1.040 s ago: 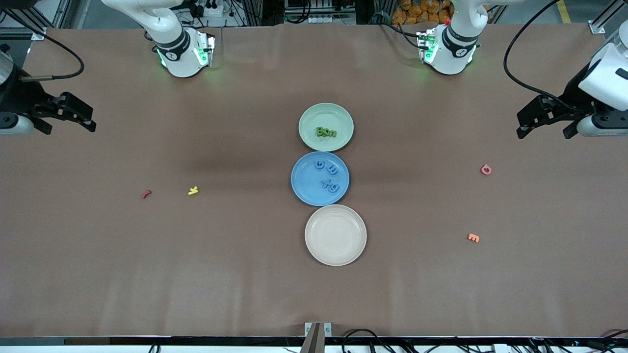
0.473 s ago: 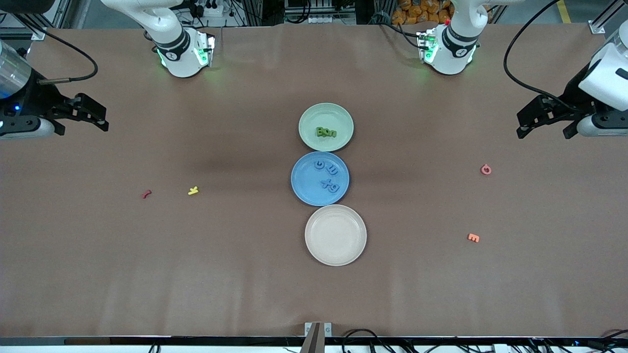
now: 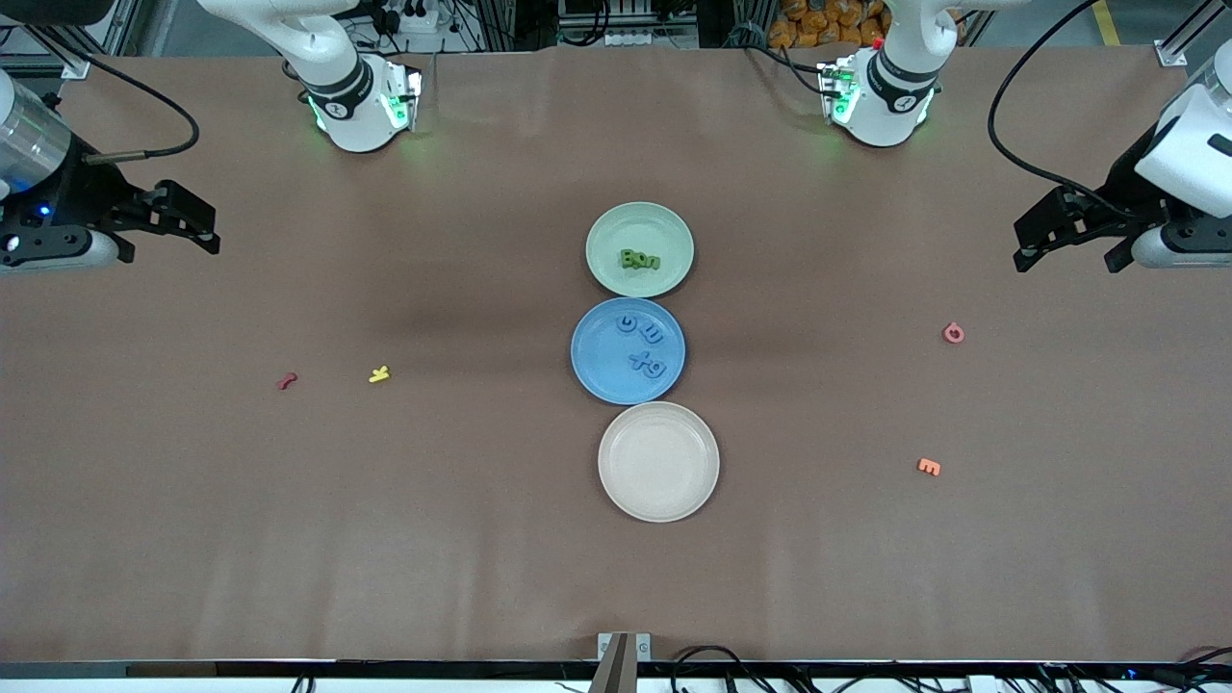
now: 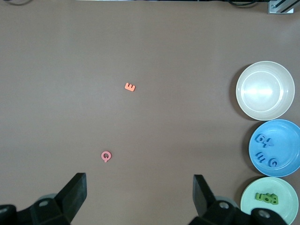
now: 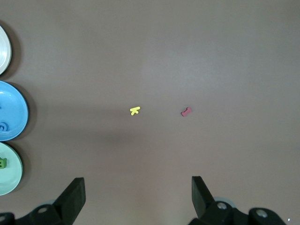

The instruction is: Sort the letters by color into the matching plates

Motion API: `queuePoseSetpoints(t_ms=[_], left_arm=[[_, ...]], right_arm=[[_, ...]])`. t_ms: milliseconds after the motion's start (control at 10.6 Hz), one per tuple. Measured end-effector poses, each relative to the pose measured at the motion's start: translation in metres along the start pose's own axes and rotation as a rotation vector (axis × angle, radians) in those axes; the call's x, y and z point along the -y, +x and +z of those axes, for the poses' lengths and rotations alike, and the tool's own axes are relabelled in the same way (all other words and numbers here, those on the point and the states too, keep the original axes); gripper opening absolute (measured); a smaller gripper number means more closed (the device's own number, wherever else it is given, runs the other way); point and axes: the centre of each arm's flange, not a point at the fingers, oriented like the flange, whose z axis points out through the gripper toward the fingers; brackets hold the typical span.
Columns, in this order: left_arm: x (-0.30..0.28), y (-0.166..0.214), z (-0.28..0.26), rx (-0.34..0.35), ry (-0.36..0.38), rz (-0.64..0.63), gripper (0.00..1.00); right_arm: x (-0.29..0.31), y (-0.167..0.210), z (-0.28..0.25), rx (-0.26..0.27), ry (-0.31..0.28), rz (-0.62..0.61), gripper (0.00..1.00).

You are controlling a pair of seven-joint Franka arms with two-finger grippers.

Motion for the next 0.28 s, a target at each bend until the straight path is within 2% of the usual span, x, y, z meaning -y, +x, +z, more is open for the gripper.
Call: queuePoseSetpoints(t_ms=[284], left_arm=[[0.0006,0.0002,0.0003,0.001,0.000,-0.001,1.00]], right_arm=[[0.0078,-0.0001,0.0001,0.000,0.000,-0.015,1.00]])
